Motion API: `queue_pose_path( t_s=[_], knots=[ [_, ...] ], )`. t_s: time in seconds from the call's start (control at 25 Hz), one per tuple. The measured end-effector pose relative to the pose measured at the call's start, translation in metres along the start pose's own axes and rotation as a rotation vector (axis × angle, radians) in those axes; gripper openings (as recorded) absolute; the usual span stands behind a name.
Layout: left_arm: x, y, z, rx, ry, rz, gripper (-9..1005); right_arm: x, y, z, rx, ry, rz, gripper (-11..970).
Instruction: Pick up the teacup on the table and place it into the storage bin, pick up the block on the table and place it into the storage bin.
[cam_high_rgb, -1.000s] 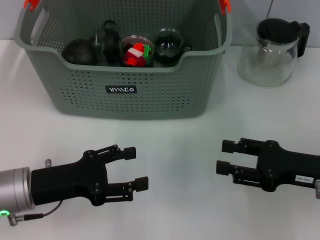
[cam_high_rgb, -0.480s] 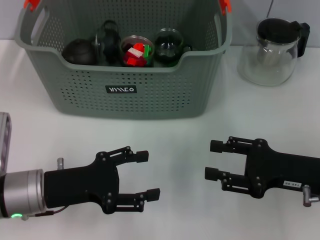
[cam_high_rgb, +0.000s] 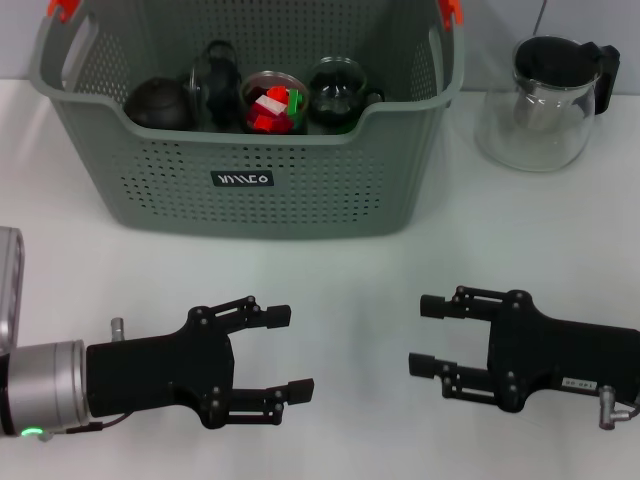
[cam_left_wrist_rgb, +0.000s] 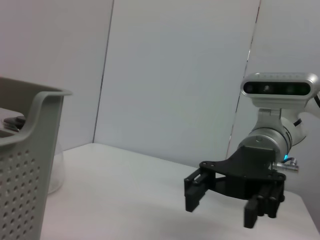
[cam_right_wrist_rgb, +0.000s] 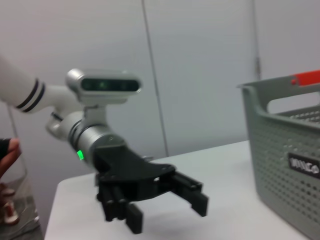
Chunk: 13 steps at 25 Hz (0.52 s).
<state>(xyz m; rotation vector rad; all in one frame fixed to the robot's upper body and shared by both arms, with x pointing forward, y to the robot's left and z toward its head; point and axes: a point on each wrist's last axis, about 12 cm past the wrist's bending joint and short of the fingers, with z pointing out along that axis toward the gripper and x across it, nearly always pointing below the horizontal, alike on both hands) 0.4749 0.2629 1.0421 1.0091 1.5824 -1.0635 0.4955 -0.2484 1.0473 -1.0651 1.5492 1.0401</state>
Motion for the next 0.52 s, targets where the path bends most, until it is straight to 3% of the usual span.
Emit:
queue_pose_path(
  t_s=[0.52],
  knots=[
    [0.0038,-0.0033,-0.0033,0.007,0.018,-0.007,879,0.0004,0.0078,0.0076,-0.101,0.031,-0.051,666]
  ],
)
